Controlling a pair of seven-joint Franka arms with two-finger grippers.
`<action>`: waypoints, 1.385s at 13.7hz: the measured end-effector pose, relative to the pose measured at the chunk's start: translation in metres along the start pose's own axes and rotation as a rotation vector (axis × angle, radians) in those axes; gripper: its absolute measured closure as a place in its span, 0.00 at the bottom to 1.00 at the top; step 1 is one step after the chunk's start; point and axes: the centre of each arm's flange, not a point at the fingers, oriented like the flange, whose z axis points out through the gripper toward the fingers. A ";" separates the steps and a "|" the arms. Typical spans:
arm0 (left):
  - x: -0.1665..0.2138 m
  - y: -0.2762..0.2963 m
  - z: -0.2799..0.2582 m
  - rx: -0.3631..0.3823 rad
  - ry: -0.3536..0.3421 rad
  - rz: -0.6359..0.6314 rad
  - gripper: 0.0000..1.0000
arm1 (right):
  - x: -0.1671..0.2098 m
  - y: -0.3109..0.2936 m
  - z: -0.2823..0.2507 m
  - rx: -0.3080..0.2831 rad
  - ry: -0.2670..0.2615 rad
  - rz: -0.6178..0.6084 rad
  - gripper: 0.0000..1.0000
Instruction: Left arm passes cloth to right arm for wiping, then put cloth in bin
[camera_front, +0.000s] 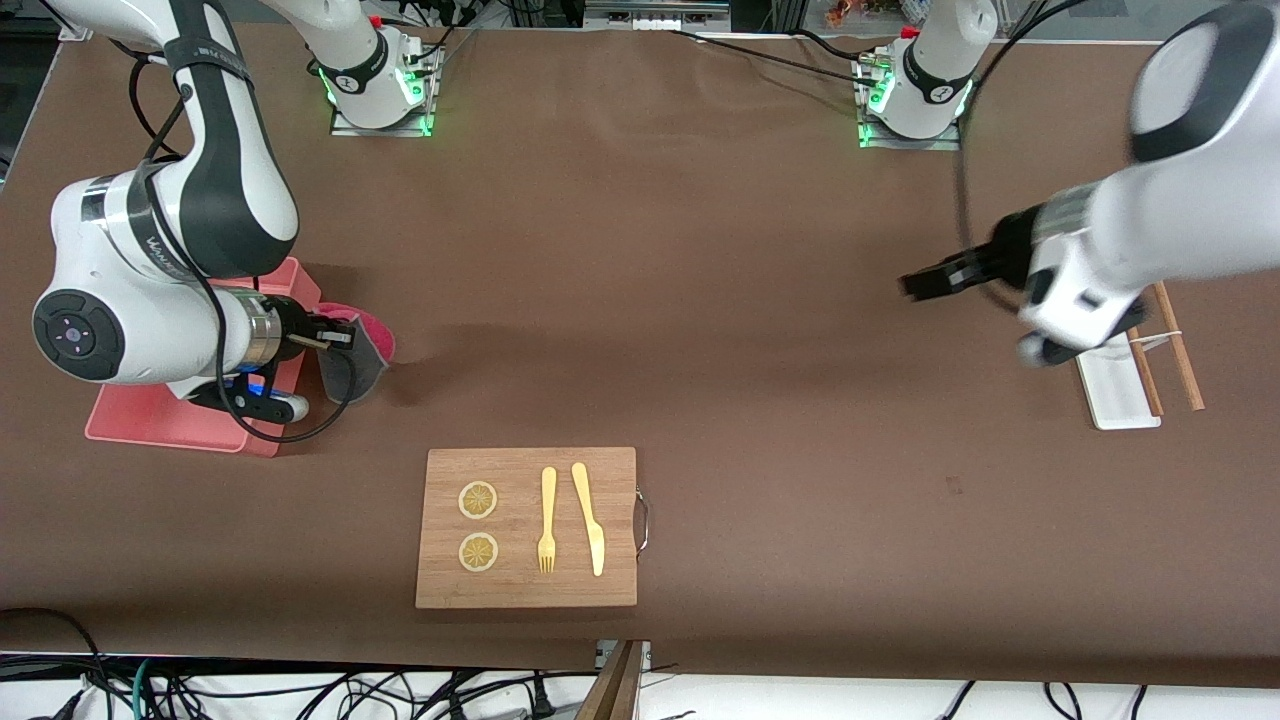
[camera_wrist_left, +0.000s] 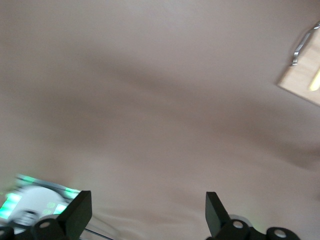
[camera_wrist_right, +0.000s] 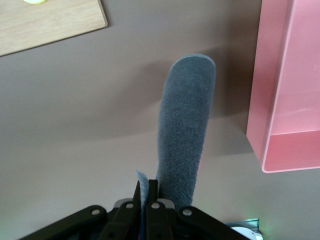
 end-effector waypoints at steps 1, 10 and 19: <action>-0.013 -0.013 -0.013 0.050 0.044 0.068 0.00 | 0.000 -0.006 0.007 -0.007 -0.008 -0.008 0.98; -0.018 -0.109 0.004 0.169 0.229 0.359 0.00 | 0.017 -0.094 0.114 -0.001 0.069 0.070 0.98; -0.004 -0.110 0.022 0.170 0.230 0.373 0.00 | -0.054 -0.246 0.144 0.233 0.115 0.306 0.98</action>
